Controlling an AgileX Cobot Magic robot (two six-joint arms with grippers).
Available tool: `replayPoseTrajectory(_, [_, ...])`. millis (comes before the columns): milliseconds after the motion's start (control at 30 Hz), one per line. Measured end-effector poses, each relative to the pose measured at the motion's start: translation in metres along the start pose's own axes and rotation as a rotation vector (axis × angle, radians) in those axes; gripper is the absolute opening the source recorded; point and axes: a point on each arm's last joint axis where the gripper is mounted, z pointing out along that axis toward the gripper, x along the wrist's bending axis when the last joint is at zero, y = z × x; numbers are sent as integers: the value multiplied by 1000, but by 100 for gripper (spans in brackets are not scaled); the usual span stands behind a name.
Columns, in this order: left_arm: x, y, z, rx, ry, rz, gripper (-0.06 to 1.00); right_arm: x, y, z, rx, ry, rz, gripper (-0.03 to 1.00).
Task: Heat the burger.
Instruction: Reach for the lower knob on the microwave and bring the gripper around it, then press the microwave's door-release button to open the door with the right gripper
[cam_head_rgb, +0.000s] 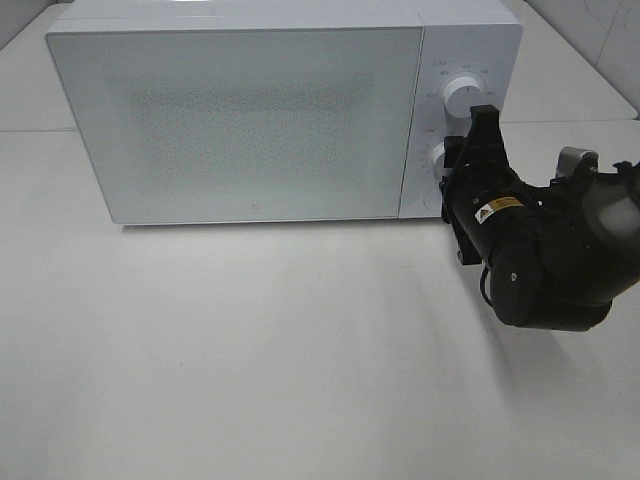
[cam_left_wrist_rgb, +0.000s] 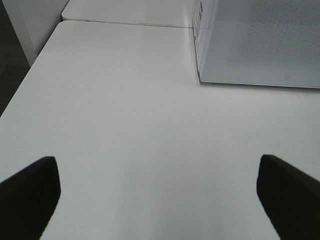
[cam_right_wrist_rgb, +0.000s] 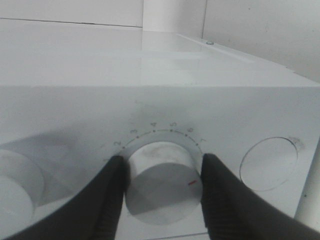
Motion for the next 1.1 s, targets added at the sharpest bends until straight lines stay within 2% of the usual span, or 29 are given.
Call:
replayPoseTrajectory(600, [0,0,0,0,0,0,99,1,1,-2,-5,-2,-8,44])
replayPoseTrajectory(700, [0,0,0,0,0,0,99,1,-2,-5,39,-8,-30,49])
replayPoseTrajectory(767, [0,0,0,0,0,0,99,2,-9,-12,108,-5,-58,58])
replayPoseTrajectory(800, [0,0,0,0,0,0,99,2,-9,-12,108,-5,-58,58])
replayPoseTrajectory(833, [0,0,0,0,0,0,99,0,-8,-17,118,-16,-69,64])
replayPoseTrajectory(867, [0,0,0,0,0,0,99,0,-8,-17,118,-16,-69,64])
replayPoseTrajectory(900, [0,0,0,0,0,0,99,-1,-5,-23,118,-29,-81,69])
replayPoseTrajectory(1100, [0,0,0,0,0,0,99,1,4,-42,119,-52,-138,73])
